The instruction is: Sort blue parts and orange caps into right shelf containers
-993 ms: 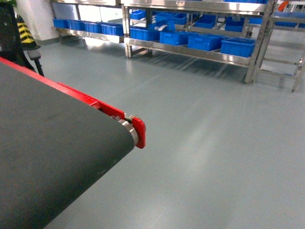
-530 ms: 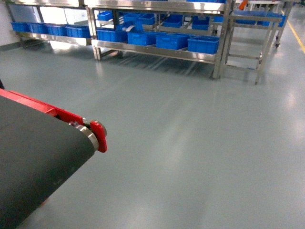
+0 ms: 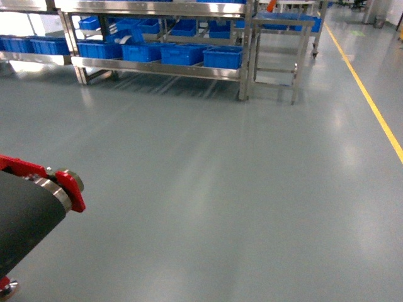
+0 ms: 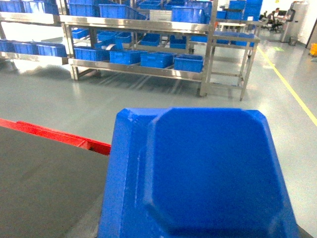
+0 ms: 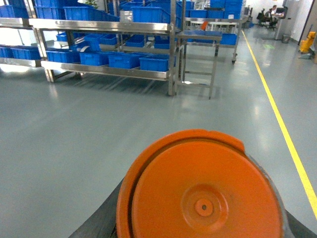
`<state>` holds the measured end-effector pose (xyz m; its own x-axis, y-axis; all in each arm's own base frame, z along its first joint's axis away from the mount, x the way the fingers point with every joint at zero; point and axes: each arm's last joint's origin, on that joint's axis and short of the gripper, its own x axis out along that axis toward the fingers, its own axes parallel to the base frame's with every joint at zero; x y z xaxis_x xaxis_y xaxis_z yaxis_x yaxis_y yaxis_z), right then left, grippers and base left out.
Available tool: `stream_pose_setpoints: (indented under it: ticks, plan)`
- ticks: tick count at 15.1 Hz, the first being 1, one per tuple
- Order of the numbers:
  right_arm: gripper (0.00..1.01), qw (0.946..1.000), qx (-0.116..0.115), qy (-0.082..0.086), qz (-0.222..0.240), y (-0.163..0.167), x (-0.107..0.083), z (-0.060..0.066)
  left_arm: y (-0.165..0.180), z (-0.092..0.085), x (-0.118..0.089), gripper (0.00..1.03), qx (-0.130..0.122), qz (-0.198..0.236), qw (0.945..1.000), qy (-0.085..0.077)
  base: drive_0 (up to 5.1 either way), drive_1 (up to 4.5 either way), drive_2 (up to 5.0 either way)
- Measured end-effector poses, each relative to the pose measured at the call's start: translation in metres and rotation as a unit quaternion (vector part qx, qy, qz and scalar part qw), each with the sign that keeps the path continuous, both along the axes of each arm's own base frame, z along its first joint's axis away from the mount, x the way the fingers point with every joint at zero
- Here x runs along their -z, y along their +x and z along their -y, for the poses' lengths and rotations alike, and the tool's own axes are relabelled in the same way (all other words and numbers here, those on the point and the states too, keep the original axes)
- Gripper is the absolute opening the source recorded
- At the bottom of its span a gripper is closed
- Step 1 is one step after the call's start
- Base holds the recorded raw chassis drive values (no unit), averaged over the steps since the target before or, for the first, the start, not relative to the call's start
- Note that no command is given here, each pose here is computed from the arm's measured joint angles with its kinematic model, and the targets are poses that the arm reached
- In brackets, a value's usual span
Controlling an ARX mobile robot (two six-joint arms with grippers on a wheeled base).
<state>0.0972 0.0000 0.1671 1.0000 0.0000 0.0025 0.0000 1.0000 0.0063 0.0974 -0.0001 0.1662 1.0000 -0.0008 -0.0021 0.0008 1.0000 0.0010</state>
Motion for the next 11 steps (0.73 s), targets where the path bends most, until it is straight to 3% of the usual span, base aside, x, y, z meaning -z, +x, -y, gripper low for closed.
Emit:
stream_pose_setpoints:
  ticks: [11]
  plan:
    - [0.44, 1.0000, 0.000, 0.000, 0.000, 0.0000, 0.0000, 0.0000, 0.0000, 0.0000, 0.0000, 0.42, 0.000, 0.000, 1.0000, 0.000, -1.6, -1.61, -1.6]
